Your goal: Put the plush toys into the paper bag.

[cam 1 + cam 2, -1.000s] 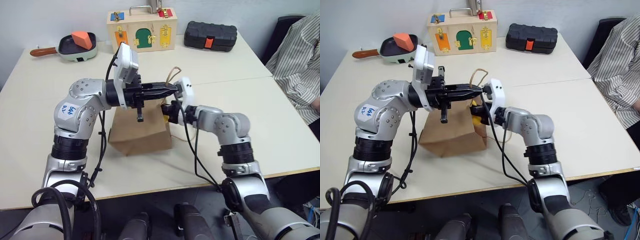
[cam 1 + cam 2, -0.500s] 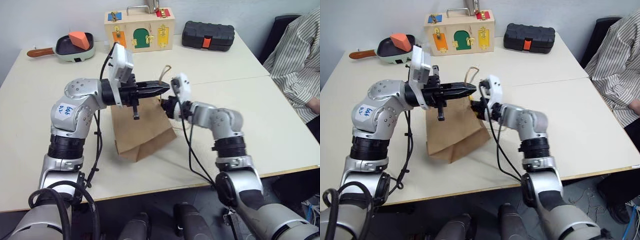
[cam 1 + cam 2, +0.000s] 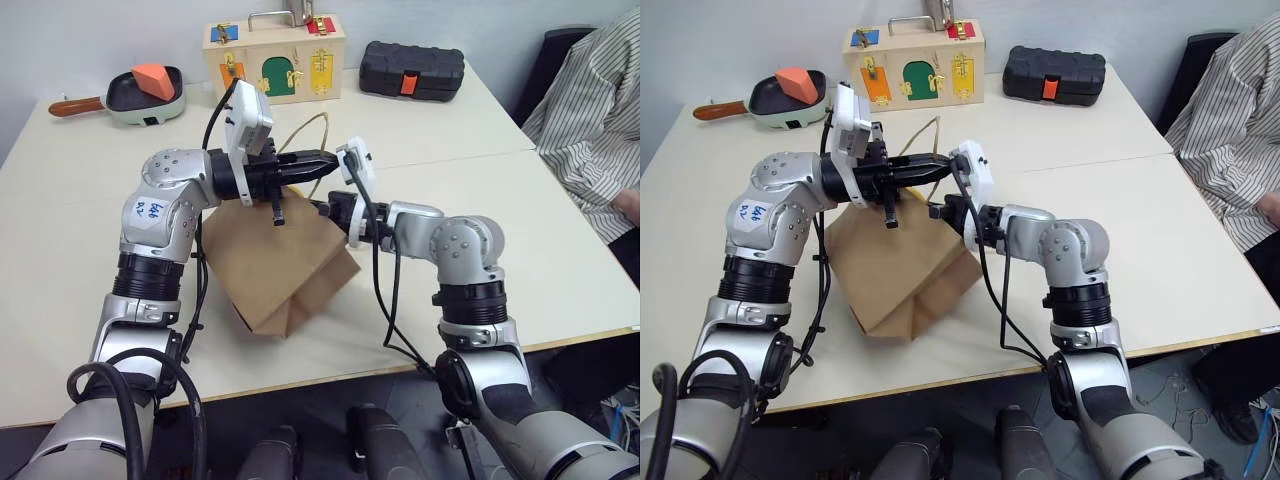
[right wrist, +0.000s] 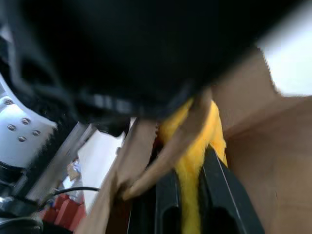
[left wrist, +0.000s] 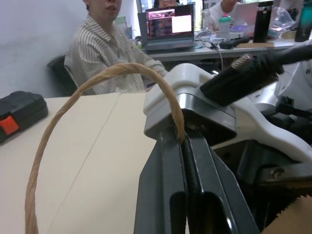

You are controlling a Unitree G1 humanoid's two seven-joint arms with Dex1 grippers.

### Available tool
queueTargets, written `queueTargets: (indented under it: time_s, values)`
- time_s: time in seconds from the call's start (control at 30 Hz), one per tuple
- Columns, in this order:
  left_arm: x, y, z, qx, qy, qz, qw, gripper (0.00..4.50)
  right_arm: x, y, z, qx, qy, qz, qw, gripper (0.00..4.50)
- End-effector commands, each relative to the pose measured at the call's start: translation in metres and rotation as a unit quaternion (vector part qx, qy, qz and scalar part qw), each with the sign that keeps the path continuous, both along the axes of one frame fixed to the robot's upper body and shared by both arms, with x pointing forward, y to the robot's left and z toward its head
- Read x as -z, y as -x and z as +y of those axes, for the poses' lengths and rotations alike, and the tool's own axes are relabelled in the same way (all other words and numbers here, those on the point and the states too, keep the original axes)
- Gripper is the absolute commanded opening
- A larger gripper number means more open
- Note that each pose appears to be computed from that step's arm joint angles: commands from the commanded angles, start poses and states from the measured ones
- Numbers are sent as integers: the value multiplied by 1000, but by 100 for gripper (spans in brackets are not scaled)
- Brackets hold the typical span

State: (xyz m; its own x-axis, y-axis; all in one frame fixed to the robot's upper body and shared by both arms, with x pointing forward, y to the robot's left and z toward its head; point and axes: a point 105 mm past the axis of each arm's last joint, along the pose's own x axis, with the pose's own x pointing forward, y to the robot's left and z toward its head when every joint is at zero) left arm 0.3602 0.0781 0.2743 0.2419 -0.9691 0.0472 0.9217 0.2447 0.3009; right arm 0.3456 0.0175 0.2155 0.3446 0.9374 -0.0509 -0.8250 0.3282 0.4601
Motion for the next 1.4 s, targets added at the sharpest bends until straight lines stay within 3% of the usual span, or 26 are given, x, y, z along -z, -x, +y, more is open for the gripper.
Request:
queueTargets:
  time_s: [0.03, 0.47, 0.67, 0.8, 0.93, 1.07, 1.2, 1.4]
  values:
    - [-30, 6, -9, 14, 15, -58, 998, 0, 15, 16, 22, -65, 9, 23, 998, 0]
    - [-29, 10, -21, 29, 13, -72, 997, 0, 8, 20, 16, -105, -83, 104, 986, 0]
    - [-31, 8, -36, 39, -2, -105, 994, 0, 6, 1, -1, -2, -36, -27, 999, 0]
    - [-28, 0, -43, 31, -16, -133, 991, 0, 11, -5, -11, 48, 2, -115, 992, 0]
    - [-27, -1, -46, 40, -17, -135, 990, 0, 18, 8, -2, 6, -26, -74, 997, 0]
    - [-25, 5, -43, 53, -15, -126, 991, 0, 40, 18, 18, -44, -14, 5, 999, 0]
    - [-22, 7, -35, 50, -19, -118, 992, 0, 47, 5, 19, -12, 0, 15, 1000, 130]
    - [-23, 13, -13, 31, -6, -95, 995, 0, 15, 9, -13, 3, -7, -26, 1000, 348]
